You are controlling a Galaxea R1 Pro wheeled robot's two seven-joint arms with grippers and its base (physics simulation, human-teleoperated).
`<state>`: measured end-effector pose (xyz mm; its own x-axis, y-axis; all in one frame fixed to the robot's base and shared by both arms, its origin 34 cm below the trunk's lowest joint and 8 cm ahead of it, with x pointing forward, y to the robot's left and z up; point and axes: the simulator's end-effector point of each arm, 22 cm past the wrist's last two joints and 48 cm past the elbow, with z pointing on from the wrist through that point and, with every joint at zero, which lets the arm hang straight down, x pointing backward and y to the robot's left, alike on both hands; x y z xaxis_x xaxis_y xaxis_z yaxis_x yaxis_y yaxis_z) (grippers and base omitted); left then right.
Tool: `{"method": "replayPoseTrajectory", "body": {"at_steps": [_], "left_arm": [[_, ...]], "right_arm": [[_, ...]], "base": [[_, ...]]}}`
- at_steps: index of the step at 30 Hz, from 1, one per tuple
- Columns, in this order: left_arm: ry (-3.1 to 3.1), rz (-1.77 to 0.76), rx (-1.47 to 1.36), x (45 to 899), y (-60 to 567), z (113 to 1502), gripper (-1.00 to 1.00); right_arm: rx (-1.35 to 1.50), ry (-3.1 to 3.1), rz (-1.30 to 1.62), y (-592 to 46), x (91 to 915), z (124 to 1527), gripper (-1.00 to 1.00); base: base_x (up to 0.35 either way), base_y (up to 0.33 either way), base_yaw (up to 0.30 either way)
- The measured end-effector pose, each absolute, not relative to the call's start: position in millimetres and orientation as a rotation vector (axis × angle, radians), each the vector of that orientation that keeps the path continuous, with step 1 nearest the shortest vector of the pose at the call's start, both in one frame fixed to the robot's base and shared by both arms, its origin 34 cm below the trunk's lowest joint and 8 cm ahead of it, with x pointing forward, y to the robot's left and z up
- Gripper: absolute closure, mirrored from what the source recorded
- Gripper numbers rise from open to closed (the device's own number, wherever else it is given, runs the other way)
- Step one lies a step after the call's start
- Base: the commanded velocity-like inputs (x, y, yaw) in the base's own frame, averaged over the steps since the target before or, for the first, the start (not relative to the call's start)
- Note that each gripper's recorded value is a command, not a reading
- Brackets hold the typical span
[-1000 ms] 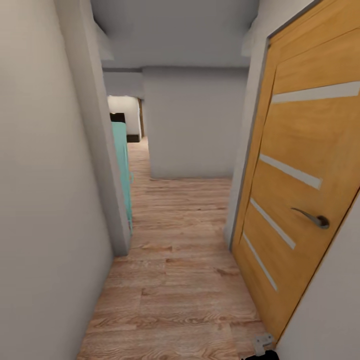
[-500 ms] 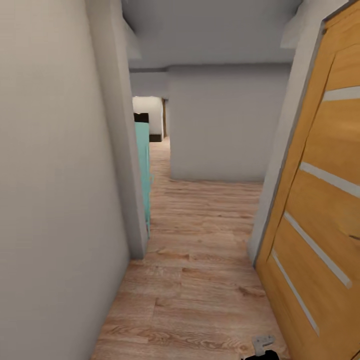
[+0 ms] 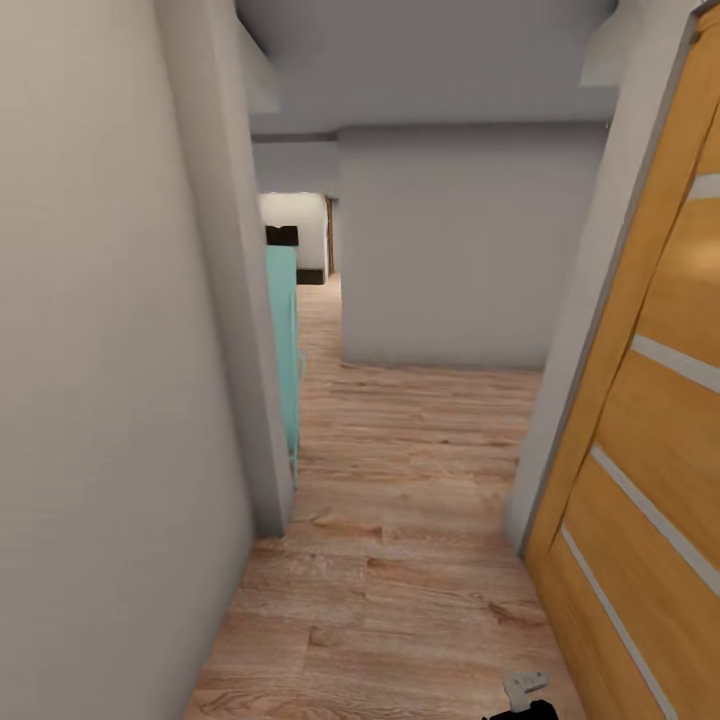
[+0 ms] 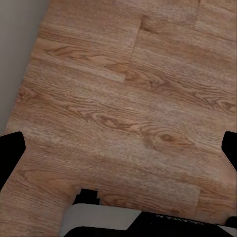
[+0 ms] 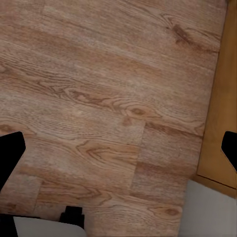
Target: Move the two storage containers from the living room to the garage. In the garage, place one container on the floor and stack the other container on top of it (either order is fine).
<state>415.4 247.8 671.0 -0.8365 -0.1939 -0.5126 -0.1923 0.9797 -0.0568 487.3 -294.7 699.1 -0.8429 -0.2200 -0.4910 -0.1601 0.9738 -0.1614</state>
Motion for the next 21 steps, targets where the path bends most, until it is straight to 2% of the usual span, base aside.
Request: {"method": "replayPoseTrajectory", "body": {"at_steps": [3, 10, 21], "left_arm": [[2.586, -0.004, -0.272, 415.5, 247.8, 671.0, -1.00], [2.586, -0.004, -0.272, 415.5, 247.7, 671.0, -1.00], [2.586, -0.004, -0.272, 415.5, 247.8, 671.0, -1.00]], "right_arm": [[-0.268, 2.593, -0.155, -294.8, 487.3, 699.1, -1.00], [-0.268, 2.593, -0.155, -294.9, 487.2, 699.1, -1.00], [-0.268, 2.593, -0.155, -294.8, 487.3, 699.1, -1.00]], "base": [[0.328, 0.000, -0.056], [0.328, 0.000, -0.177], [0.328, 0.000, -0.008]]}}
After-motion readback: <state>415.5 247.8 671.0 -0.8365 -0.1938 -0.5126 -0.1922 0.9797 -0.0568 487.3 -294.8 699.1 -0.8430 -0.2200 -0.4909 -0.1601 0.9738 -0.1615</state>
